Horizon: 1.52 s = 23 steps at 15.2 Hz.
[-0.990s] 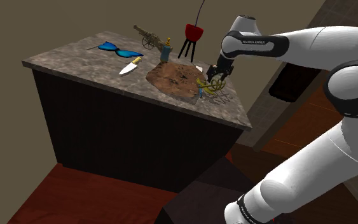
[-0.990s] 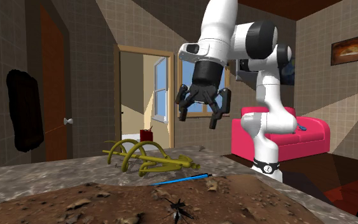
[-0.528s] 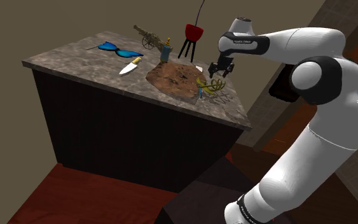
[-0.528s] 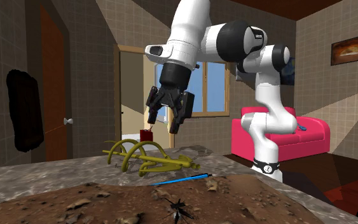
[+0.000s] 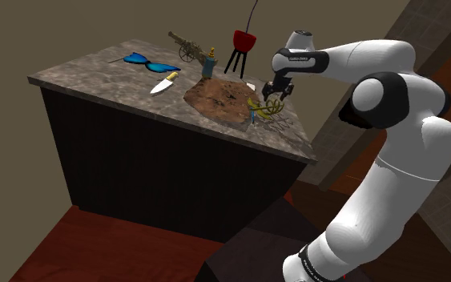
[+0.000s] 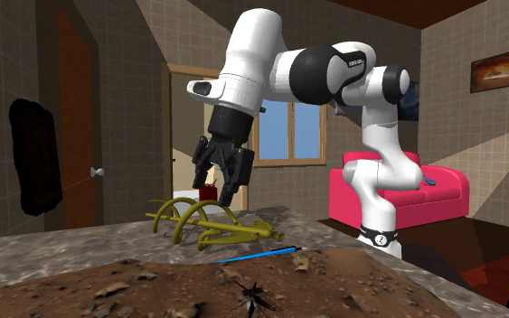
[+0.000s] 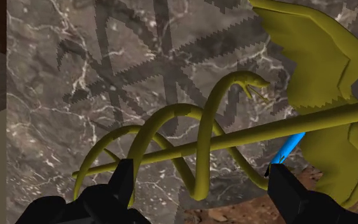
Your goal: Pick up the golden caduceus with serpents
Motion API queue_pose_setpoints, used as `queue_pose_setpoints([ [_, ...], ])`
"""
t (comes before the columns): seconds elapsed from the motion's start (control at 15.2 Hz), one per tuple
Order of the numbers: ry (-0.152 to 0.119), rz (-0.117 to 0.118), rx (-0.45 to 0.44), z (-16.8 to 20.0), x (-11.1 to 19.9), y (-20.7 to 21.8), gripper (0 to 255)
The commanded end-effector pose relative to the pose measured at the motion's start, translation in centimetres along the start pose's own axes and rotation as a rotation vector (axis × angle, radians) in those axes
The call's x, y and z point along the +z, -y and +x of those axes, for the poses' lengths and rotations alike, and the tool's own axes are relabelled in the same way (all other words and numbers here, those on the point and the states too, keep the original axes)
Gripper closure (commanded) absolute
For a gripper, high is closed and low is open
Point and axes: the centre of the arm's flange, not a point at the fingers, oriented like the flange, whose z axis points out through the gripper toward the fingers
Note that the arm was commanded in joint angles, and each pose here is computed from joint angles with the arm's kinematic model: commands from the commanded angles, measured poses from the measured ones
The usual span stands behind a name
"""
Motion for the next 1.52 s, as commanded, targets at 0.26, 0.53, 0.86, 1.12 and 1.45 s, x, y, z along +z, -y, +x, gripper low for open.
queue_pose_setpoints([
  [0.26,-0.001,0.000,0.000,-0.3,1.4,0.2,255],
  [0.53,-0.001,0.000,0.000,-0.3,1.4,0.2,255],
  [0.86,-0.001,0.000,0.000,-0.2,0.8,0.1,255],
  [1.12,-0.001,0.000,0.000,0.3,-1.2,-0.3,255],
  [1.45,-0.001,0.000,0.000,0.9,-3.7,-0.7,255],
])
